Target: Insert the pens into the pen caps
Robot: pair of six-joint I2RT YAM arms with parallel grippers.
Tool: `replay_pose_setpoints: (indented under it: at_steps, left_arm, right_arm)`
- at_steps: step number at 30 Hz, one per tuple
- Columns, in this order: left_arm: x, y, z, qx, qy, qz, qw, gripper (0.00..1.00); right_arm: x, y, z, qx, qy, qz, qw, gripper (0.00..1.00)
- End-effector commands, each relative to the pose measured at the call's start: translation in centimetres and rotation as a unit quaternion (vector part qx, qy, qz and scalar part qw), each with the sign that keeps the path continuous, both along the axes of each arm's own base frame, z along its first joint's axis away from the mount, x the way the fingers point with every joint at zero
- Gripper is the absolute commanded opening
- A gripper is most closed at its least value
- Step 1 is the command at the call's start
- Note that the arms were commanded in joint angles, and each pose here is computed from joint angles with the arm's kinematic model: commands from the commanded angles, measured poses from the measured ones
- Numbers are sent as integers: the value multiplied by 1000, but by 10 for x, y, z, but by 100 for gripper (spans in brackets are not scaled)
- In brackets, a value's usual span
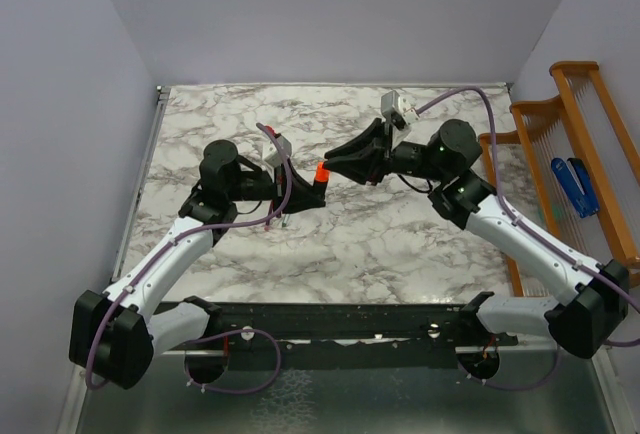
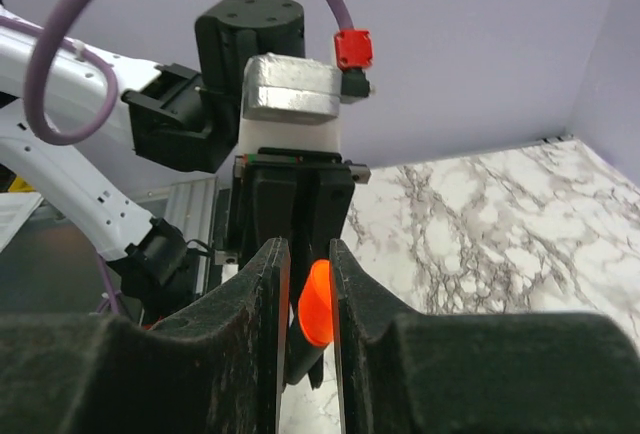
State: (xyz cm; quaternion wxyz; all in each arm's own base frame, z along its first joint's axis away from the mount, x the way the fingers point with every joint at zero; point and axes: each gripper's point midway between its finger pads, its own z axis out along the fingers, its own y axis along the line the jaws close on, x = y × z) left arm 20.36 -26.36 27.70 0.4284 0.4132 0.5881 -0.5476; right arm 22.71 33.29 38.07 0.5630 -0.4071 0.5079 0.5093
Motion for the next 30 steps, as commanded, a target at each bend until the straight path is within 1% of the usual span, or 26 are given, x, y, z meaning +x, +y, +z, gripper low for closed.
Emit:
replay_pose_setpoints:
  at_steps: [1, 10, 24, 30]
  left_arm:
    - [-9, 1, 6, -9, -14, -22, 1000, 0]
    - [-4, 0, 12, -12, -18, -21, 1000, 0]
    - [1, -2, 15, -14, -21, -17, 1000, 0]
    - [3, -3, 14, -13, -19, -18, 1000, 0]
  right_arm:
    - [-14, 3, 18, 9, -26, 48, 998, 27]
    - [-13, 12, 2, -4, 3, 65, 998, 29]
    - [-3, 26, -14, -24, 14, 65, 997, 30]
    - [2, 26, -18, -23, 7, 52, 998, 30]
